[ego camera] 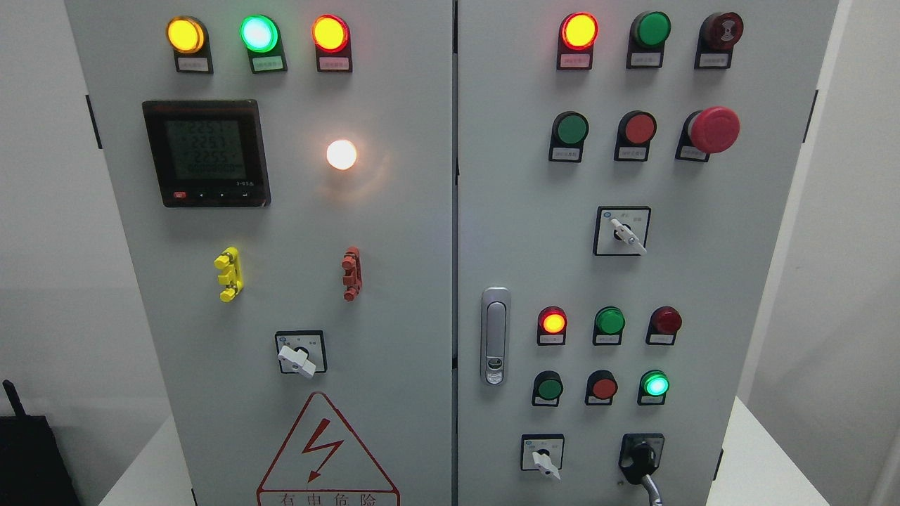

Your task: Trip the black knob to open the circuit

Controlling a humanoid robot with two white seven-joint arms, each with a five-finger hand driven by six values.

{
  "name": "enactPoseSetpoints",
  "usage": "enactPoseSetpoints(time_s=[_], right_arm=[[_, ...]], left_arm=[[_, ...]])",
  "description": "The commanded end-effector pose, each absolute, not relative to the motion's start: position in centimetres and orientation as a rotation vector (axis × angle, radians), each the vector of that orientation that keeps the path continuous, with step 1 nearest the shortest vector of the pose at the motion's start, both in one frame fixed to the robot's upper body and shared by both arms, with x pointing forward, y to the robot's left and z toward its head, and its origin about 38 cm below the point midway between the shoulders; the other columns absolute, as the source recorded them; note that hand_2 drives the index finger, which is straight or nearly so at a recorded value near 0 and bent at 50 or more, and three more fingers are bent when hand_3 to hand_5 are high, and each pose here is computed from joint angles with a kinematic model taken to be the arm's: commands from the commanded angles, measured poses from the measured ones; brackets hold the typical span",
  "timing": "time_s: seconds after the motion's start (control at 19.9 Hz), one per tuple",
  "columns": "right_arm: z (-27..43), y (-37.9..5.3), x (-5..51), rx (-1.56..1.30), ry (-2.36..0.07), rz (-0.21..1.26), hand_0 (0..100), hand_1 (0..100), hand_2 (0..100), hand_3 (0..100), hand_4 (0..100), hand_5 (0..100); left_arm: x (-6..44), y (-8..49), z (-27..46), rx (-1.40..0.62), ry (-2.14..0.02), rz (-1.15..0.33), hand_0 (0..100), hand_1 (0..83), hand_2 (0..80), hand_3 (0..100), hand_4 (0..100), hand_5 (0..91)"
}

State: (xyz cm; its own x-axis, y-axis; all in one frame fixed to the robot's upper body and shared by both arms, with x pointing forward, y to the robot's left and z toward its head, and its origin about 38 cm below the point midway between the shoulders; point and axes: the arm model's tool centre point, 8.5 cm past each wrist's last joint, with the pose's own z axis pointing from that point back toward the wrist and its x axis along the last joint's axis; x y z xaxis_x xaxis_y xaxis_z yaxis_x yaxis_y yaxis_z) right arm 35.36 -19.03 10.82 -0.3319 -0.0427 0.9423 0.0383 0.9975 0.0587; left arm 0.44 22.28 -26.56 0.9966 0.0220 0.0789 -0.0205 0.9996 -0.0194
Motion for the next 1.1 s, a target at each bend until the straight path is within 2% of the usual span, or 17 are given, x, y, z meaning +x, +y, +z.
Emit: enactPoseSetpoints(time_s=[0.0, 1.05], right_arm=[[13.71, -16.93, 35.5, 0.092, -2.026, -0.013, 100, 100, 0, 100, 100, 88], [13.15, -17.43, 35.19, 0.075, -2.01, -0.023, 100, 100, 0, 100, 100, 88]], left_arm=[[0.62, 22.19, -26.55, -0.02, -0.084, 0.025, 12, 38.9, 0.0, 0, 0, 0.0], [0.62, 22.19, -26.55, -0.02, -0.084, 0.025, 12, 38.9, 0.0, 0, 0, 0.0]])
